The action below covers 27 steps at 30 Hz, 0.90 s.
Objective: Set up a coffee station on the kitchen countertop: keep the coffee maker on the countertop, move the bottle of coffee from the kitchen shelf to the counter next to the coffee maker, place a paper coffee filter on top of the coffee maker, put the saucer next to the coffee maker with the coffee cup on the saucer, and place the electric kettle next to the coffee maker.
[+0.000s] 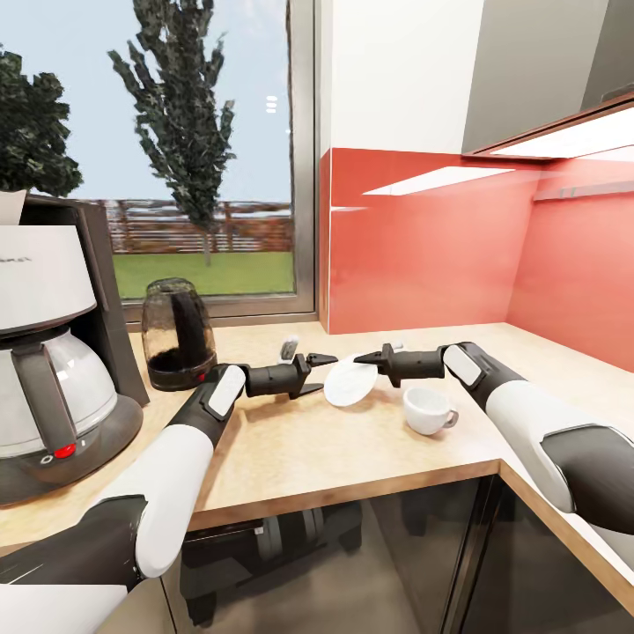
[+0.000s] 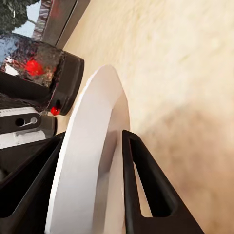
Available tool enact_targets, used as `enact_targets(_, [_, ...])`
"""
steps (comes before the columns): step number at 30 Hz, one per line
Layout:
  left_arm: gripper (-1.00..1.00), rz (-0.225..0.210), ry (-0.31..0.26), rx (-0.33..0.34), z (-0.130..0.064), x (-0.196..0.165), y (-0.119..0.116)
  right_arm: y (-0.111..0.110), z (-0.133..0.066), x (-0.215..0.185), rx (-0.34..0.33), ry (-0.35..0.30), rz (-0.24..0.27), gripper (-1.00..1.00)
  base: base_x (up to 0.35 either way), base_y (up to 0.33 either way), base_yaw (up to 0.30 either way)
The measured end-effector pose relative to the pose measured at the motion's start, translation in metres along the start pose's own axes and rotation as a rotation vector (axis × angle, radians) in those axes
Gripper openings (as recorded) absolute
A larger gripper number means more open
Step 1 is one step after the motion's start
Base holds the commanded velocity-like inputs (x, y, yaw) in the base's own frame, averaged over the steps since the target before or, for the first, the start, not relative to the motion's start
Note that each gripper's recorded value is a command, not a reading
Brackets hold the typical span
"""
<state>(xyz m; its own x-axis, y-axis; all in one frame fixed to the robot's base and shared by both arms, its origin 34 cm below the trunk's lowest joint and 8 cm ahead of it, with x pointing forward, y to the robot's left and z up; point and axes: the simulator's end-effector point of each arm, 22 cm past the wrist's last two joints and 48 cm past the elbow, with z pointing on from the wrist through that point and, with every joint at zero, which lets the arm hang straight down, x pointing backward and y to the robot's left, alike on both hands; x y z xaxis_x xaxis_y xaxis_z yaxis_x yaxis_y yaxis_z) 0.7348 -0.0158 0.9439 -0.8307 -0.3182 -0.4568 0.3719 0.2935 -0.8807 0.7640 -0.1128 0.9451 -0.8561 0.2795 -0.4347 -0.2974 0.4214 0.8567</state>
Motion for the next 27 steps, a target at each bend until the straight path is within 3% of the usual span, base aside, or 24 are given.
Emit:
enact_targets(10, [1.00,0.018,-0.006,-0.013,-0.001,-0.002,0.001,0.002,0.000,-0.001,-0.010,-0.003,0.007,-1.00,0.000,0.000,0.000])
enact_targets(21, [1.00,0.136,-0.094,0.039,-0.019,-0.038,-0.044,0.004,-0.001,-0.001,-0.016,-0.004,0.011,-1.00,0.000,0.000,0.000])
enact_targets(27, [1.00,0.154,-0.102,0.043,-0.021,-0.041,-0.049,0.003,-0.002,-0.002,-0.015,-0.005,0.011,-1.00,0.000,0.000,0.000])
